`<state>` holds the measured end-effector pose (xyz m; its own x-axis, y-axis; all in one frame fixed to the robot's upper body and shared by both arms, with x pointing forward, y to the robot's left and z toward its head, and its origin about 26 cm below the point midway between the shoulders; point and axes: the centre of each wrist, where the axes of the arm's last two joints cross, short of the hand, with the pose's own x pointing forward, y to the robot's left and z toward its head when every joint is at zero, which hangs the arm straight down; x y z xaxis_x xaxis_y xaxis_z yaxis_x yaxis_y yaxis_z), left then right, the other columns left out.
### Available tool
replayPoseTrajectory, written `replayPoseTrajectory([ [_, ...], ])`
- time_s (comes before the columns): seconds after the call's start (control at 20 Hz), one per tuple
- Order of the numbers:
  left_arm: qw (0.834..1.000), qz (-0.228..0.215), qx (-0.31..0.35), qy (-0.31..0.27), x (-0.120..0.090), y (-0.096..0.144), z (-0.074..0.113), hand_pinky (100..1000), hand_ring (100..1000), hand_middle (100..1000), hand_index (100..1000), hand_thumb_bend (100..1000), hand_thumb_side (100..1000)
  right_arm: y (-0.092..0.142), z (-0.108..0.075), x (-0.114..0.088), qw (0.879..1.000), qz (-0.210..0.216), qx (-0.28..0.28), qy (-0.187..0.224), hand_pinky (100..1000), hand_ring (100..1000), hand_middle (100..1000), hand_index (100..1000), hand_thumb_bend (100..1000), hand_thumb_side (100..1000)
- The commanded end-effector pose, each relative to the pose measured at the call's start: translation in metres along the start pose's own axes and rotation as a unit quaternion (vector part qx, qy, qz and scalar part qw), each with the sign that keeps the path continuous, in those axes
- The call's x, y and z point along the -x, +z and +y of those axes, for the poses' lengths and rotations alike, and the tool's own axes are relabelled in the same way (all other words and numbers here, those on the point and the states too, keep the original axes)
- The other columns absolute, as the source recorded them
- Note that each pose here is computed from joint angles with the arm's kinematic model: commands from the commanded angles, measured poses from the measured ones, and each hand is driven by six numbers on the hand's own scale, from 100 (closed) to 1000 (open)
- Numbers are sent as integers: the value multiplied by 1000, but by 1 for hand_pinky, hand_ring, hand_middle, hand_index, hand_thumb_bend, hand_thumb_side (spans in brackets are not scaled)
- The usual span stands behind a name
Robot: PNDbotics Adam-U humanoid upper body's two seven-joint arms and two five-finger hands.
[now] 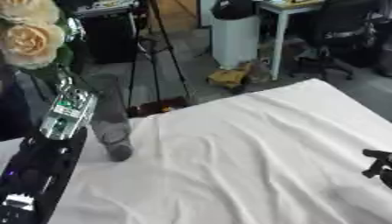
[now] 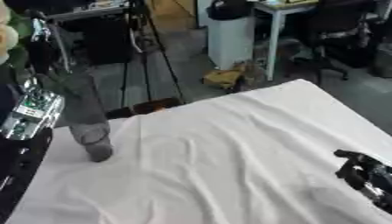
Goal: Arrange flowers into the vase.
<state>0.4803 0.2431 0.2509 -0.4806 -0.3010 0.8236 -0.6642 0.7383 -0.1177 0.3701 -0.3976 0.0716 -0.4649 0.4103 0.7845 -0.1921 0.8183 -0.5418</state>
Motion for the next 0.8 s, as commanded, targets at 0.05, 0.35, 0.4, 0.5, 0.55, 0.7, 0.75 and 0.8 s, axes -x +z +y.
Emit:
replayPoseTrajectory([
  [0.05,1000,-12,-11,-16,-12,-17,6,100,100,100,100,350,500,-3,-15,-10,1000,-10,2,23,708,983,468,841,666,749],
  [0.35,999,5,-16,-50,-4,-20,9,100,100,100,100,388,494,0,-14,-9,1000,-6,2,21,708,984,468,841,663,753],
  [0.4,998,9,-17,-58,-3,-20,9,100,100,100,100,395,493,0,-14,-9,1000,-6,2,21,708,984,468,841,664,752],
  [0.5,998,13,-18,-67,-4,-21,9,100,100,100,100,395,493,0,-13,-9,1000,-6,2,20,708,984,468,841,664,752],
  [0.55,997,17,-19,-73,-2,-21,10,100,100,100,100,452,483,1,-14,-8,1000,-5,2,20,708,984,468,840,664,751],
  [0.7,995,30,-15,-94,2,-21,11,100,100,100,100,494,485,1,-13,-8,1000,-4,2,20,708,984,468,840,663,752],
  [0.75,994,33,-13,-101,3,-22,11,100,100,100,100,503,488,1,-13,-8,1000,-4,2,19,708,984,468,840,663,752],
  [0.8,994,36,-12,-107,4,-22,11,100,100,100,100,503,488,2,-13,-8,1000,-4,2,19,708,984,468,840,663,752],
])
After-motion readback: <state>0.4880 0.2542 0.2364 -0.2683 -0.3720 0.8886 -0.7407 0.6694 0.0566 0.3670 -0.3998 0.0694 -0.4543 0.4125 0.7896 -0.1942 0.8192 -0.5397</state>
